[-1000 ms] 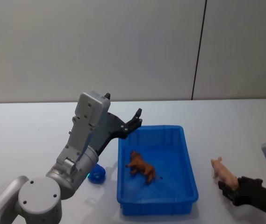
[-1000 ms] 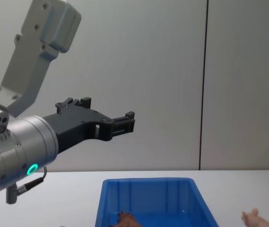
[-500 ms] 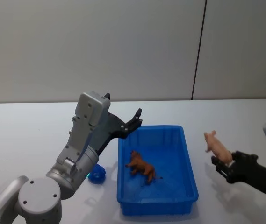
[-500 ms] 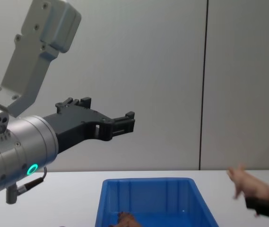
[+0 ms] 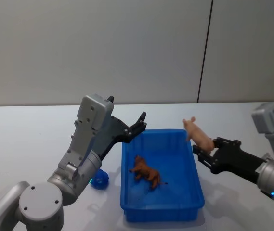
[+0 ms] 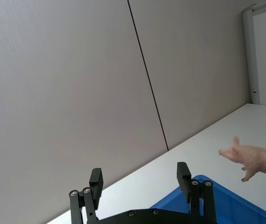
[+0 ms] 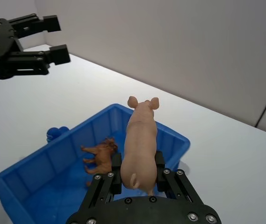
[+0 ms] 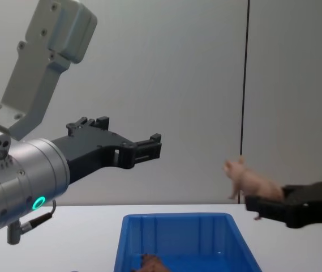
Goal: Pick up the two dolls from the table and place them into the box.
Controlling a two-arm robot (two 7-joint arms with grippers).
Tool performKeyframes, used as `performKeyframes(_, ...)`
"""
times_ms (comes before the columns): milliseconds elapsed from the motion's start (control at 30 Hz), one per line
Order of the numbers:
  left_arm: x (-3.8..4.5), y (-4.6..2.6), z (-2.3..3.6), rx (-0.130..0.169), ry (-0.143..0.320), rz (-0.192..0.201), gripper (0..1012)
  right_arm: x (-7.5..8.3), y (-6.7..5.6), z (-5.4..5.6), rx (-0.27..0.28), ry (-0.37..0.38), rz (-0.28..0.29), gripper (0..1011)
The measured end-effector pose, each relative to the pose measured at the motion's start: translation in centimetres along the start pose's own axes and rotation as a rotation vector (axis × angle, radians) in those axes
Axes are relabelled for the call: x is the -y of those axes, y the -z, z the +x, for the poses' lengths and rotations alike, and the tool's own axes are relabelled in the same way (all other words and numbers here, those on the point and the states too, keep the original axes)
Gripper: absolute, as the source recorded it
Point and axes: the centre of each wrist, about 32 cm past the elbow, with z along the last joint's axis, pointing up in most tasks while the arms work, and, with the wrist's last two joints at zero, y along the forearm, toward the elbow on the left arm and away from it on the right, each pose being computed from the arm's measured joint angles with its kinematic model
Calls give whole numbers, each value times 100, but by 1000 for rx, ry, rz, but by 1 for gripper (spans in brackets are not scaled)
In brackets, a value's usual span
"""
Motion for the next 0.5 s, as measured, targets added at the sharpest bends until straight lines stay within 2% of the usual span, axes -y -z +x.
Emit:
performKeyframes(300, 0, 0, 0, 0, 0, 0, 1001, -167, -57, -27, 4, -54, -18, 394)
performKeyframes(333, 0, 0, 0, 0, 0, 0, 1001, -190, -58, -31, 4, -59, -22, 448)
performKeyframes(433, 0, 0, 0, 0, 0, 0, 1001, -216, -57, -36, 3, -64, -29, 507)
performKeyframes(500, 0, 0, 0, 0, 0, 0, 1001, -241, -57, -39, 3, -69, -35, 596)
